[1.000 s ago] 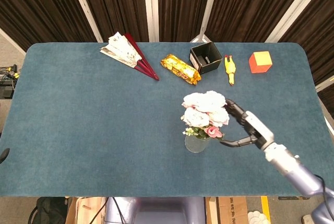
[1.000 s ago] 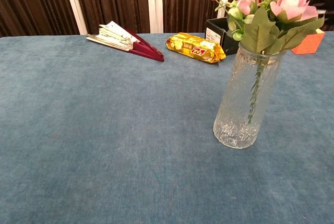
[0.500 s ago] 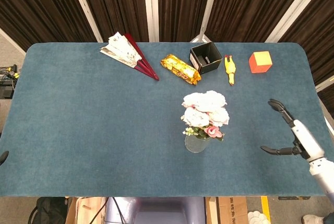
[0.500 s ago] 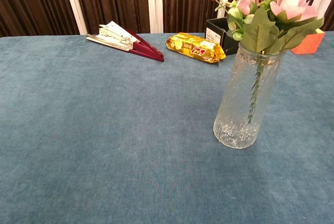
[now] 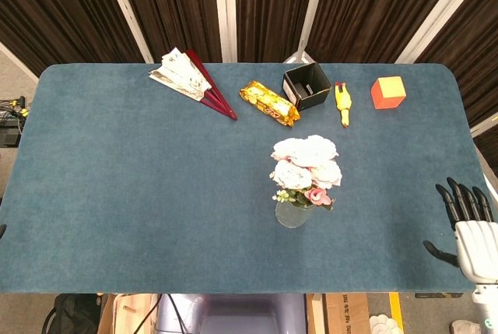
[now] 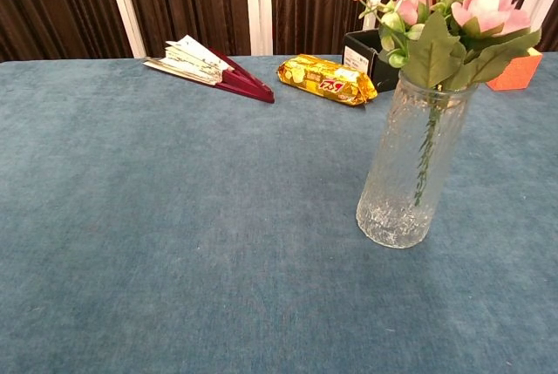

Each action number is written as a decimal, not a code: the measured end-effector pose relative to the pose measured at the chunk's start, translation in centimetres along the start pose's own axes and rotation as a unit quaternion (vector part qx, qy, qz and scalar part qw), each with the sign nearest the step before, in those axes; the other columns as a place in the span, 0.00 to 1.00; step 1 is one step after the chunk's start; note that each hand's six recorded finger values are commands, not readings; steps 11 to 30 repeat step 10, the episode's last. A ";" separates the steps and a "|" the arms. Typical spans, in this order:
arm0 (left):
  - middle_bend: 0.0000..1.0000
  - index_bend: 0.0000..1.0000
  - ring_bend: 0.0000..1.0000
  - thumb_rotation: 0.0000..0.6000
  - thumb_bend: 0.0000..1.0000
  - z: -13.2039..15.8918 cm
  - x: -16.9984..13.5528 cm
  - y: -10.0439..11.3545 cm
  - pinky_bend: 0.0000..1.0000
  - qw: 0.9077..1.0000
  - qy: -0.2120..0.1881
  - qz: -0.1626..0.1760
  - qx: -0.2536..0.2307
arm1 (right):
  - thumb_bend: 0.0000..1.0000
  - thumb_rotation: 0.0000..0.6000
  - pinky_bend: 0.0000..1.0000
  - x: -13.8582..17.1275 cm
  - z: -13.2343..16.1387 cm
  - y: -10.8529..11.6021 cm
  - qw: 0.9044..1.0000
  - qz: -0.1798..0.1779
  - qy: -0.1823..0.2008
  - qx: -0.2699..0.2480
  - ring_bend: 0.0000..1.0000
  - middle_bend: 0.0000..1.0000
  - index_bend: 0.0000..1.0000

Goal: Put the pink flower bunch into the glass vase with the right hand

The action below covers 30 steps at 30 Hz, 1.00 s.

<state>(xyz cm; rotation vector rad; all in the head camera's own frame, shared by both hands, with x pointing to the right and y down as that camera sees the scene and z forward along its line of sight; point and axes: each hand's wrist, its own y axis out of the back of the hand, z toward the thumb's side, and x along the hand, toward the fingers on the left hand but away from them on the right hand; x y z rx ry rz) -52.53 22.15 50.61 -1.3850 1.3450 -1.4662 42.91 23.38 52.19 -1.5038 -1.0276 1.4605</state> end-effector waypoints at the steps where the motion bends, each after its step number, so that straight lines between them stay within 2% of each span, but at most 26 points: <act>1: 0.00 0.03 0.00 1.00 0.24 0.0 0.0 0.0 0.02 1.000 0.000 -0.001 -0.001 | 0.04 1.00 0.00 0.3 0.0 -0.2 1.000 0.006 -0.002 0.007 0.06 0.02 0.11; 6: 0.00 0.03 0.00 1.00 0.24 -0.7 0.3 0.0 0.02 1.000 0.010 -0.006 -0.005 | 0.04 1.00 0.00 0.9 0.2 -0.9 0.999 0.029 -0.010 0.033 0.05 0.02 0.11; 30: 0.00 0.03 0.00 1.00 0.24 -0.8 0.4 -0.2 0.02 1.000 0.013 -0.012 -0.001 | 0.04 1.00 0.00 0.8 0.3 -0.9 0.999 0.021 -0.011 0.030 0.05 0.02 0.11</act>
